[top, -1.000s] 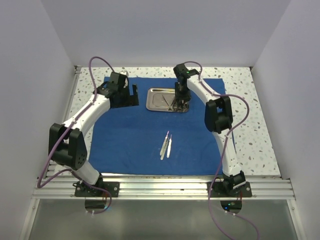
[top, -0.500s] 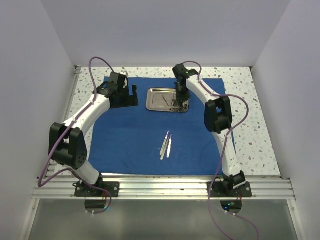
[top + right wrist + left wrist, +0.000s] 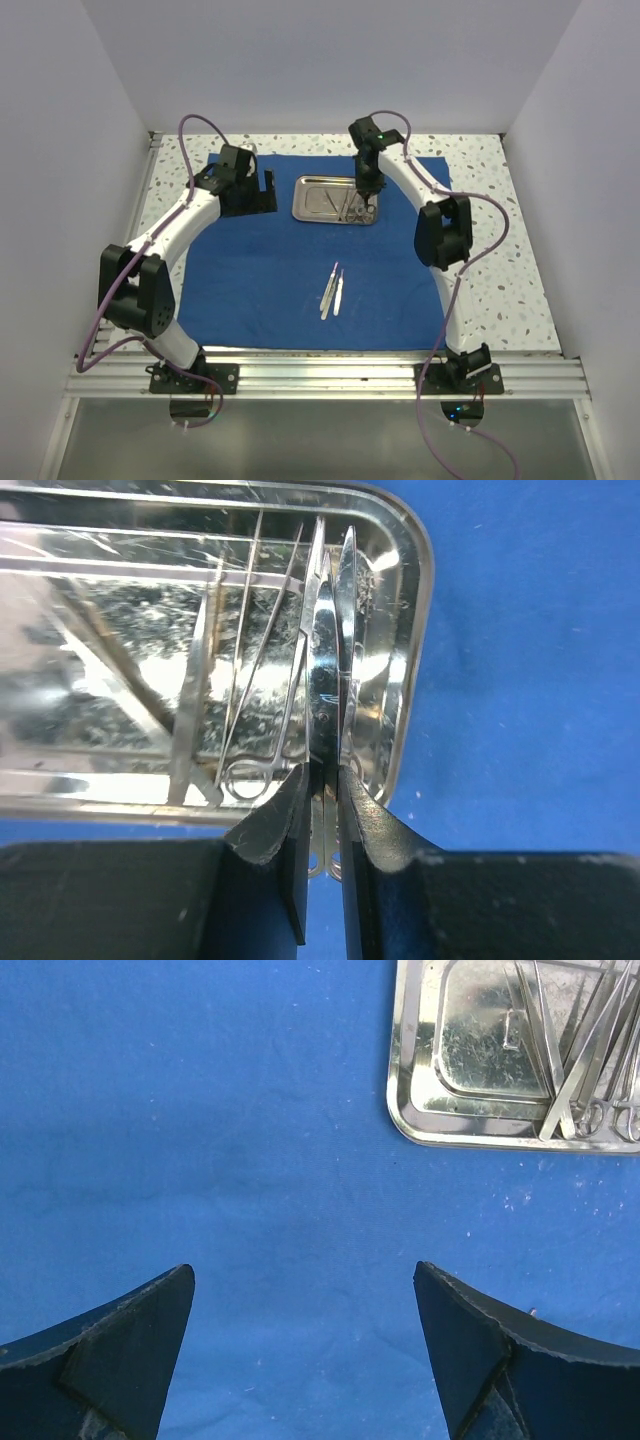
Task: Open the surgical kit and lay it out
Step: Pick up the medical item from the container, then place the medical item in the container.
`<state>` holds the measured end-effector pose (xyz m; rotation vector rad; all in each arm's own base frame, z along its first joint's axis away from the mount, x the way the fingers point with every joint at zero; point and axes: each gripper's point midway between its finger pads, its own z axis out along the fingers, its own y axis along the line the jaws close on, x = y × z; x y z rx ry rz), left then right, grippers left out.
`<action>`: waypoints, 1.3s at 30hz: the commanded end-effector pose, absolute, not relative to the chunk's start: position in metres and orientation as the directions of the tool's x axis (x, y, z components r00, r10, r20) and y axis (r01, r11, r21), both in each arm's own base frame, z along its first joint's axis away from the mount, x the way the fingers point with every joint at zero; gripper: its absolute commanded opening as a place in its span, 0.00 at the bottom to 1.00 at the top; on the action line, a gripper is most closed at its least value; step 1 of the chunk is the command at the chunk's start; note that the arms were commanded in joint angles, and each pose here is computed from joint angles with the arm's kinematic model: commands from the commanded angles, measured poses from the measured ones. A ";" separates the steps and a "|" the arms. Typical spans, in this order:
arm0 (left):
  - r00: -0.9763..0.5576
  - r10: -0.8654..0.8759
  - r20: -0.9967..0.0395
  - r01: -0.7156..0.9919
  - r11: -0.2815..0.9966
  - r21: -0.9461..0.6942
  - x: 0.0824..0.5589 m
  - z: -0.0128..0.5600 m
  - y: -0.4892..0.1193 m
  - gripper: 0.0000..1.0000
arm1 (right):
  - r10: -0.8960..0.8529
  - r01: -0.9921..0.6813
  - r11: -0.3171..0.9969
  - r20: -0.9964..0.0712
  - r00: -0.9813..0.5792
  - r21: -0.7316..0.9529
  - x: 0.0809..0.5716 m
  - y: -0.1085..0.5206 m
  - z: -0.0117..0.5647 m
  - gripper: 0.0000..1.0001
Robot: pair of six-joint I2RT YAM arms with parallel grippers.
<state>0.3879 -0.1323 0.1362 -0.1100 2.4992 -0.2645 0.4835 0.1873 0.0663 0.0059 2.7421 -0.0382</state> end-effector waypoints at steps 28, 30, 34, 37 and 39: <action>-0.798 -0.160 -0.581 0.014 0.959 -0.283 0.400 0.142 -0.145 0.94 | 0.106 0.048 0.991 -0.506 -0.856 0.127 0.397 0.165 0.133 0.00; -0.802 -0.156 -0.576 0.011 0.961 -0.276 0.396 0.139 -0.143 0.95 | 0.095 0.045 0.993 -0.486 -0.869 0.113 0.416 0.173 0.118 0.00; -0.803 -0.152 -0.576 0.005 0.965 -0.261 0.387 0.135 -0.138 0.94 | 0.088 0.033 0.992 -0.504 -0.859 0.118 0.471 0.195 0.112 0.00; -0.799 -0.143 -0.585 0.005 0.970 -0.243 0.383 0.136 -0.133 0.95 | 0.081 0.031 0.993 -0.466 -0.881 0.114 0.495 0.208 0.087 0.00; -0.792 -0.139 -0.595 0.003 0.973 -0.231 0.383 0.139 -0.130 0.95 | 0.076 0.041 0.995 -0.412 -0.908 0.093 0.498 0.210 0.057 0.00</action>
